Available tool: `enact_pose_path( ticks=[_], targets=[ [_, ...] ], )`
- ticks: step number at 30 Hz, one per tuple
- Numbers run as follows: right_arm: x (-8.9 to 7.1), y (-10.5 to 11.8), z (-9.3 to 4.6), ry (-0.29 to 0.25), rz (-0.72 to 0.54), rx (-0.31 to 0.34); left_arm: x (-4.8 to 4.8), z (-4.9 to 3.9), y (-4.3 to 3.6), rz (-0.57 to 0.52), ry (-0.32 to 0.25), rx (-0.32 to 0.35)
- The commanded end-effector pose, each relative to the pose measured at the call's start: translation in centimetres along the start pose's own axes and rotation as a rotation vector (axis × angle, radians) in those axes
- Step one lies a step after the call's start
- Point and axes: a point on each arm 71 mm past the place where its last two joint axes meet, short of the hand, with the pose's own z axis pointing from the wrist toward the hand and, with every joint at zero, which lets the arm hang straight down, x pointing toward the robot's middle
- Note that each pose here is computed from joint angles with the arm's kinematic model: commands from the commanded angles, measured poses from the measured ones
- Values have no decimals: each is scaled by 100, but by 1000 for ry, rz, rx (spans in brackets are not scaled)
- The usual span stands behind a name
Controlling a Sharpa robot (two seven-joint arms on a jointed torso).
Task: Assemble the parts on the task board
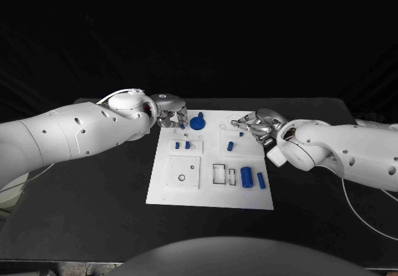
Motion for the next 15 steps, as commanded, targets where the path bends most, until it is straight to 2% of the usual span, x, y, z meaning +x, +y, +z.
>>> enact_pose_path(
  ticks=[1,8,15],
  targets=[
    [15,1,-2,15,-5,-2,66,17,22,-14,47,-16],
    [13,-1,-5,15,-5,-2,135,49,61,-18,56,-26],
    [12,-2,-7,15,-5,-2,175,79,62,-22,63,-22]
  ],
)
